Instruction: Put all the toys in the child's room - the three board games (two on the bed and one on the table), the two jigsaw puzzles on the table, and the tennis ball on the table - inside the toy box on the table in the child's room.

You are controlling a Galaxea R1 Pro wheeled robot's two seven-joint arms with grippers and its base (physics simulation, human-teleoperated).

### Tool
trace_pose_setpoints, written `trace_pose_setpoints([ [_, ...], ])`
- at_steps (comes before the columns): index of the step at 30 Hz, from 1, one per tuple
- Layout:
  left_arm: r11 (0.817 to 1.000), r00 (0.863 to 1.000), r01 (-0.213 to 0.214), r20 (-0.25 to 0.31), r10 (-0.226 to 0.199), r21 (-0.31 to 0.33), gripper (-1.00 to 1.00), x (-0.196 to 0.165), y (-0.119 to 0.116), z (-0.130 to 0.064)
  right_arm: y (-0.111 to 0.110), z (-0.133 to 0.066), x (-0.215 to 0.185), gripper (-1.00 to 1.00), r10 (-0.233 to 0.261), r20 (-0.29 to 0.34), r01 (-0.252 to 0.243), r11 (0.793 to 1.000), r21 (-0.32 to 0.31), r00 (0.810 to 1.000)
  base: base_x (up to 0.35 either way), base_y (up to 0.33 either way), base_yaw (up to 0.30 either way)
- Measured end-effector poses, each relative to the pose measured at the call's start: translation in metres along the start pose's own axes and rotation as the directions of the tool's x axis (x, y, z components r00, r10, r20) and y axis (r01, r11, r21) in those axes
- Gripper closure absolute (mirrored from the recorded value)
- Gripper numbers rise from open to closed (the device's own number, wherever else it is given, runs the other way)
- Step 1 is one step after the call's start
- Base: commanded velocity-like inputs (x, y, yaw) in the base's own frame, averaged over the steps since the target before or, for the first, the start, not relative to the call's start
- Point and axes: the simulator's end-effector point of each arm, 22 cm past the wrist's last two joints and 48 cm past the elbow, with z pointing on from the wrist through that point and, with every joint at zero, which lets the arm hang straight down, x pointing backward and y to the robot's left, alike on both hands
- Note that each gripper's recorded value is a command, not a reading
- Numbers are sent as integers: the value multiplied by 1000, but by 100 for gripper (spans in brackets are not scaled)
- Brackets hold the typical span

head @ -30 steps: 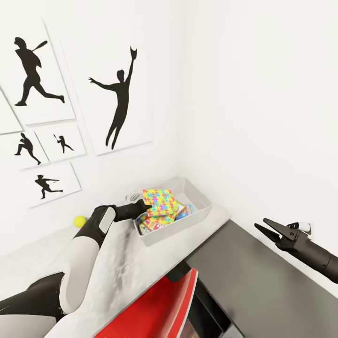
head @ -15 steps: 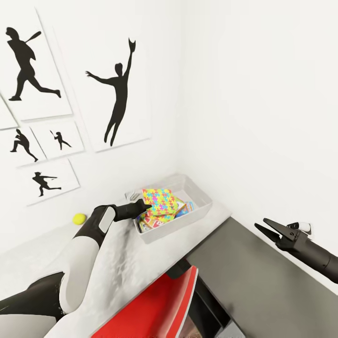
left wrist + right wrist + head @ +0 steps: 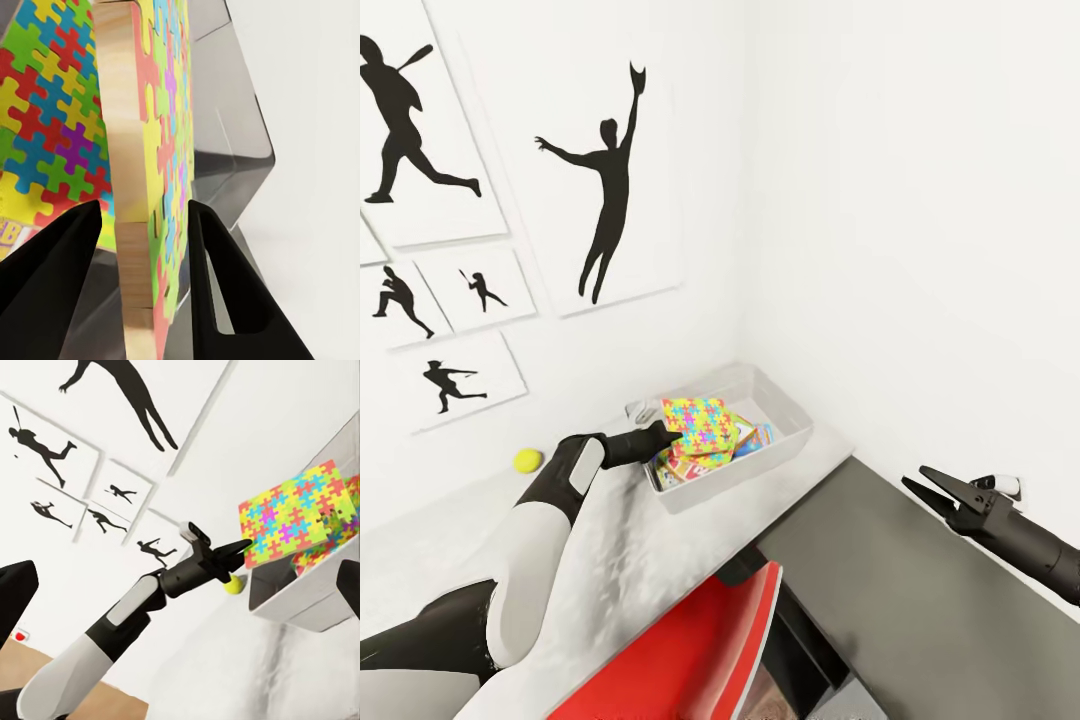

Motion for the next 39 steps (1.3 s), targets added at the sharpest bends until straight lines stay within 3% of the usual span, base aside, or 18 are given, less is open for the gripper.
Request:
trace_pose_setpoints([
  [11, 1000, 1000, 8, 2, -8, -7, 100, 1, 11, 3, -19, 0, 9, -100, -7, -27, 9, 999, 53, 1000, 0, 0, 0],
  [27, 1000, 1000, -5, 25, 5, -8, 100, -9, 14, 4, -29, 1, 13, -100, 8, -34, -6, 998, 65, 999, 0, 0, 0],
  [39, 1000, 999, -20, 40, 19, 4, 100, -22, 4, 4, -29, 1, 13, -100, 8, -32, -6, 998, 66, 999, 0, 0, 0],
])
